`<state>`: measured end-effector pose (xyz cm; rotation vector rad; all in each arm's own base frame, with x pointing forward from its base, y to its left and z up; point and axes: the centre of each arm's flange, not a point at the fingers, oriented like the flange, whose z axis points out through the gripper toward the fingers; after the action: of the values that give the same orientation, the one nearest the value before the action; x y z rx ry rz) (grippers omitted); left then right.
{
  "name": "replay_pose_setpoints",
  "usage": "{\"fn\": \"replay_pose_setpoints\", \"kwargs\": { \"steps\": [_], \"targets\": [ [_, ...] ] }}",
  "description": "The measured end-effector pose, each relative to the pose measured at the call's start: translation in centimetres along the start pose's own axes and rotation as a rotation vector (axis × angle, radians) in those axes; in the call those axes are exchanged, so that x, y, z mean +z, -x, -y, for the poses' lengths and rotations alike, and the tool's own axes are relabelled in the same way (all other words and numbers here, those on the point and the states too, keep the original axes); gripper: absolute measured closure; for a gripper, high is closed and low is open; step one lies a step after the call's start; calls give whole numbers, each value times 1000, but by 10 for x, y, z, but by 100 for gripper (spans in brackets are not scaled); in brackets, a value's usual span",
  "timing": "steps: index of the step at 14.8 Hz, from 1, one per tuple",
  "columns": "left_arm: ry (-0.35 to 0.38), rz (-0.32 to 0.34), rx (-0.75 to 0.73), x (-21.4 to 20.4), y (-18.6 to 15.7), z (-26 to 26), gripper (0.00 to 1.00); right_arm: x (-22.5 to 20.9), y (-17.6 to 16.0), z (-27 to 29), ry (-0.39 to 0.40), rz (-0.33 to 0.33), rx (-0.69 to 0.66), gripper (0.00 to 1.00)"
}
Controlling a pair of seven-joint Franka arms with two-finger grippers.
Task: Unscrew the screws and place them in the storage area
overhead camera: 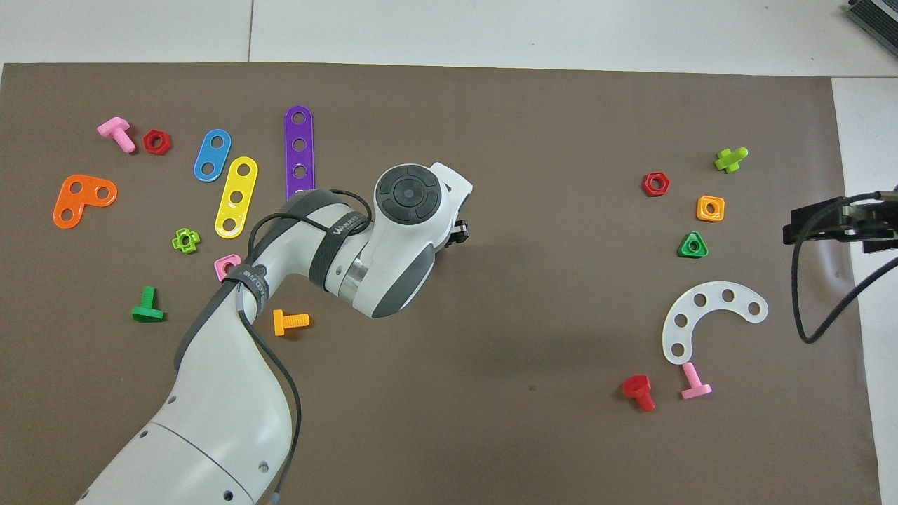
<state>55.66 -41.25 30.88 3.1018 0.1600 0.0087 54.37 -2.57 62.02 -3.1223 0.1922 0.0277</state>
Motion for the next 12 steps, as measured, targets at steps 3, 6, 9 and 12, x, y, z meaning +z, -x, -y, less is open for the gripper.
{"fn": "replay_pose_setpoints", "kwargs": {
  "steps": [3, 6, 9, 12],
  "targets": [
    [0, 0, 0, 0, 0, 0, 36, 0, 0, 0, 0, 0, 0, 0],
    [0, 0, 0, 0, 0, 0, 40, 0, 0, 0, 0, 0, 0, 0],
    [-1, 0, -1, 0, 0, 0, 42, 0, 0, 0, 0, 0, 0, 0],
    [-2, 0, -1, 0, -1, 1, 49, 0, 0, 0, 0, 0, 0, 0]
  ]
}}
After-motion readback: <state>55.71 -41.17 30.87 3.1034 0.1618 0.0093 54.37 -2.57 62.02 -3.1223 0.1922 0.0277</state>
